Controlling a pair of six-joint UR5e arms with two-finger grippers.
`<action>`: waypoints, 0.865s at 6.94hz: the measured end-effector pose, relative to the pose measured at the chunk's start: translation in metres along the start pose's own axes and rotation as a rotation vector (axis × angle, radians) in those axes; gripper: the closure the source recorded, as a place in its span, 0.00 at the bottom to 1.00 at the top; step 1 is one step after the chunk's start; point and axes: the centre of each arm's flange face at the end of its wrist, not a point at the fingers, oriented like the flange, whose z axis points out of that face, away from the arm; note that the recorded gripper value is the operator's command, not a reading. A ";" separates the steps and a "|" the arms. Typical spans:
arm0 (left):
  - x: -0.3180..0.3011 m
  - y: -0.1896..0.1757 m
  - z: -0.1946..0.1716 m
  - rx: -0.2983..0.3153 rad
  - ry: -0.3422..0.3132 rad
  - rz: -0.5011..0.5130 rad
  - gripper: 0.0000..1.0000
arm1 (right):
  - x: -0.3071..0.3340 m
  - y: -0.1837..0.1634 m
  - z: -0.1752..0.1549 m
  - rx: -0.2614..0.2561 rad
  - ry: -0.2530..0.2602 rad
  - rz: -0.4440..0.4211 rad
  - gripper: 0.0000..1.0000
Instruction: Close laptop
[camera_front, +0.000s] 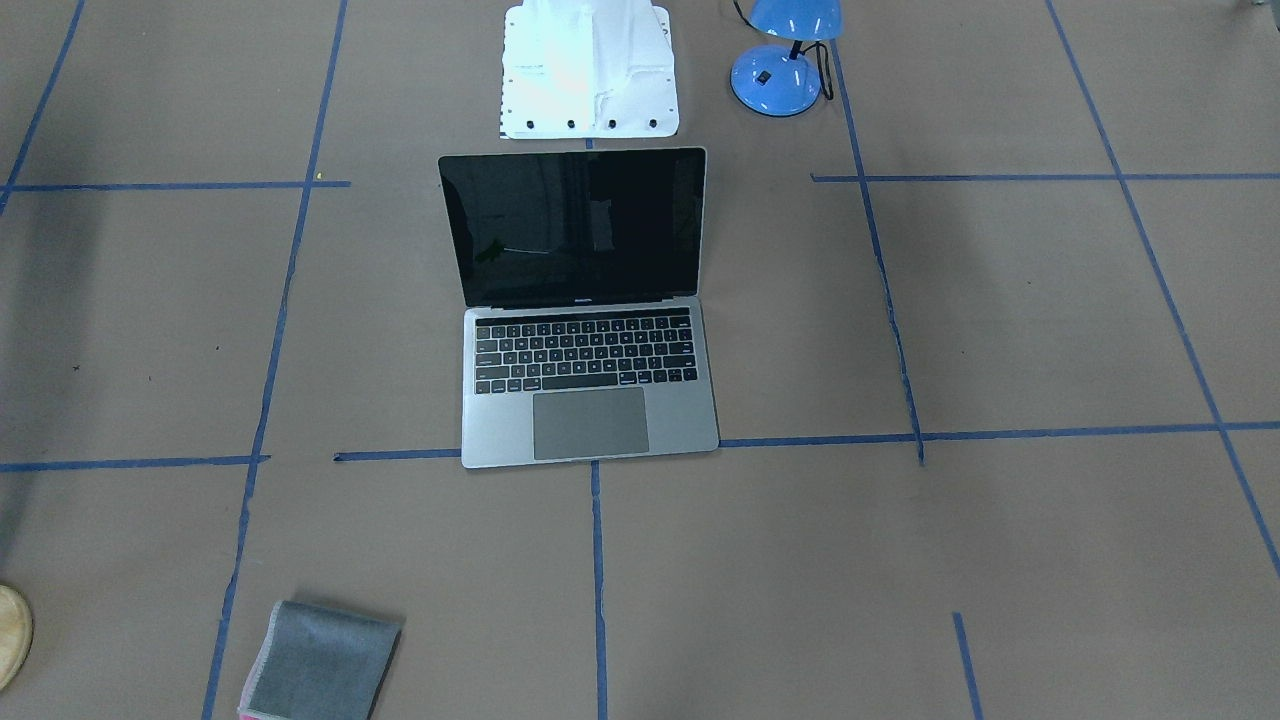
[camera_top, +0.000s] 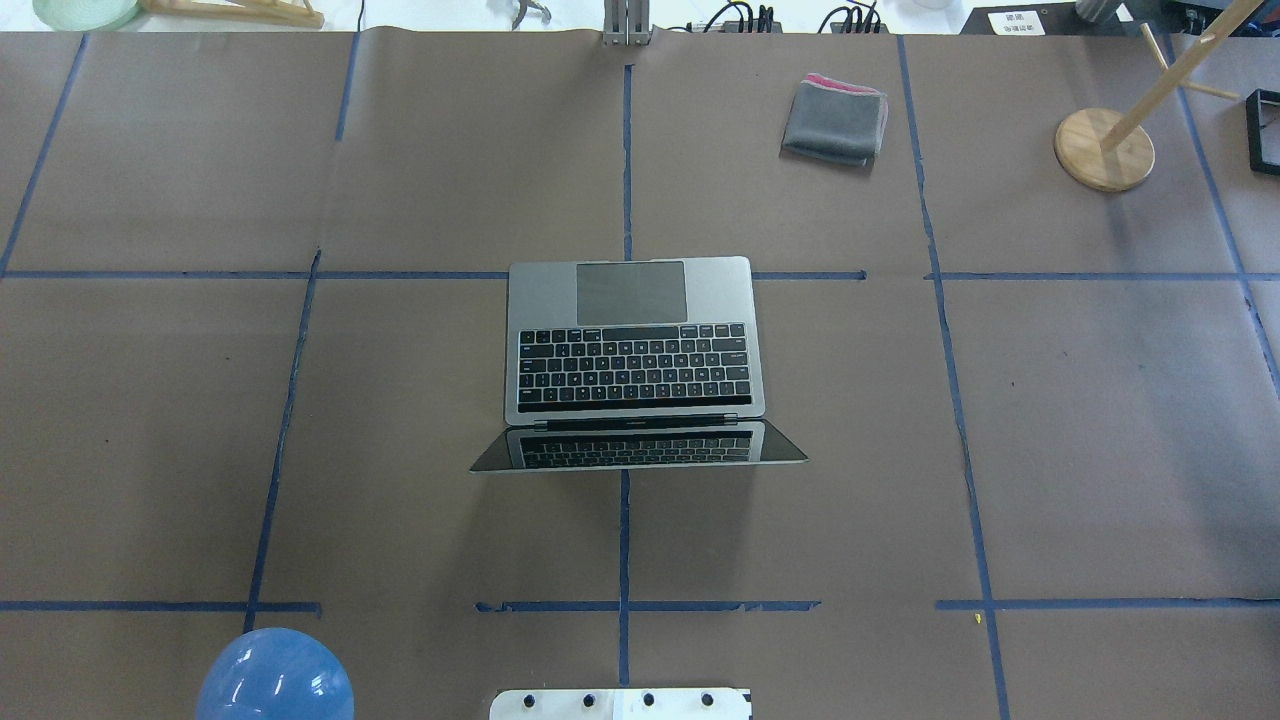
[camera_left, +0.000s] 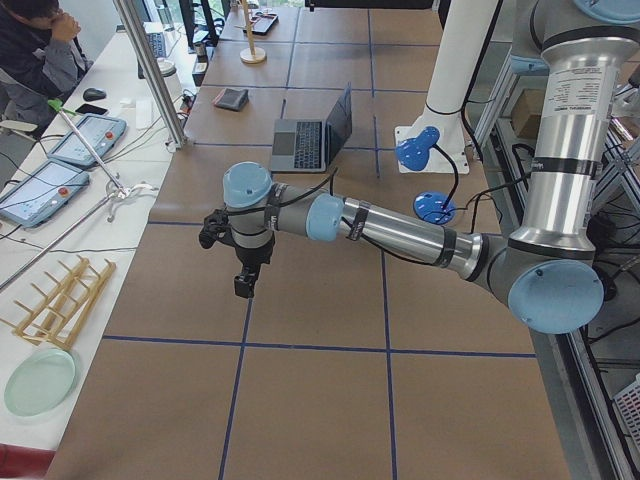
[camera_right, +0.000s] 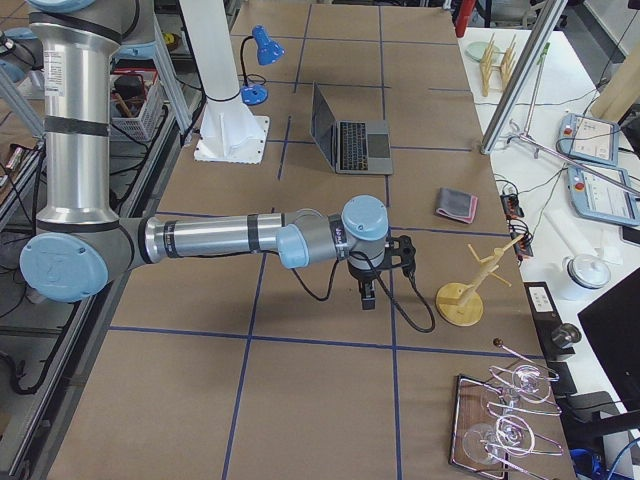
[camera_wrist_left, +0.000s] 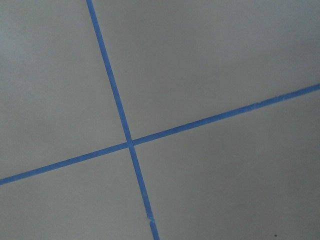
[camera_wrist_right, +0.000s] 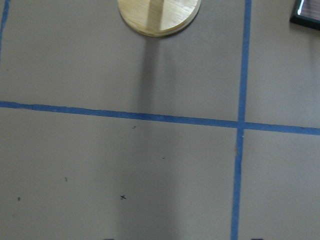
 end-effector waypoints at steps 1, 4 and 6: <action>0.020 -0.002 0.013 0.023 0.020 0.021 0.00 | -0.028 -0.001 0.005 0.015 -0.023 0.027 0.16; 0.116 0.005 0.081 -0.004 0.113 0.028 0.00 | -0.115 0.007 0.038 0.037 -0.132 0.096 0.34; 0.188 0.014 0.110 0.004 0.213 -0.056 0.10 | -0.183 0.024 0.047 0.018 -0.184 0.131 0.45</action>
